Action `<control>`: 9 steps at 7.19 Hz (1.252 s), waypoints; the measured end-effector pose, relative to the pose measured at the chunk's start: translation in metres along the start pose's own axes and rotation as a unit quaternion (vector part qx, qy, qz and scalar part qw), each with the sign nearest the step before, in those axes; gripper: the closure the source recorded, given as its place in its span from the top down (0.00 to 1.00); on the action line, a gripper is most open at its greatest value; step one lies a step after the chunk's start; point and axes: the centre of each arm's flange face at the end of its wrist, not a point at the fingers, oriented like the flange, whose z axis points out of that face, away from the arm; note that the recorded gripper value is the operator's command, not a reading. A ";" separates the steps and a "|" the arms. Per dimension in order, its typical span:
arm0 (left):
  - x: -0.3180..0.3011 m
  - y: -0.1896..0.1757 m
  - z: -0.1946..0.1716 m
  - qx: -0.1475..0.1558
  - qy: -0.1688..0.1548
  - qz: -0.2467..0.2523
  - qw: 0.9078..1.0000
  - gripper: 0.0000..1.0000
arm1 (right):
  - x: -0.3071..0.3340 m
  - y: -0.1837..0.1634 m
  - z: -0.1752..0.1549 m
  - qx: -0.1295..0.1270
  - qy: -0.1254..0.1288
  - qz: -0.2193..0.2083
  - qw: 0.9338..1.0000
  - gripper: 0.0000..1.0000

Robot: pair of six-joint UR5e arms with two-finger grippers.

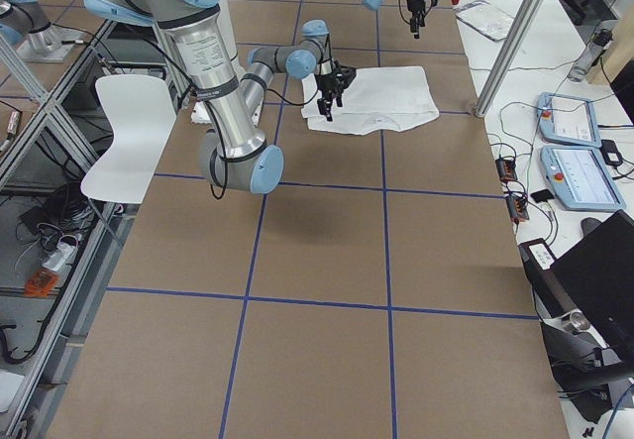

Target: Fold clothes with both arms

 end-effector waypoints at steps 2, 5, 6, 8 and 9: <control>0.002 0.006 -0.004 -0.004 0.014 0.002 1.000 1.00 | -0.041 -0.073 0.012 0.014 0.021 -0.012 1.000 1.00; 0.006 0.007 -0.010 -0.004 0.027 0.006 1.000 1.00 | -0.092 -0.137 0.056 0.029 0.034 -0.034 0.998 1.00; 0.006 0.008 -0.011 -0.007 0.032 0.007 0.999 1.00 | -0.101 -0.150 0.080 0.035 0.020 -0.035 0.999 1.00; 0.004 0.011 -0.013 -0.010 0.041 0.007 0.999 1.00 | -0.126 -0.164 0.098 0.044 -0.006 -0.037 0.998 1.00; 0.003 0.012 -0.014 -0.011 0.043 0.007 0.999 1.00 | -0.144 -0.167 0.098 0.048 -0.017 -0.038 0.998 1.00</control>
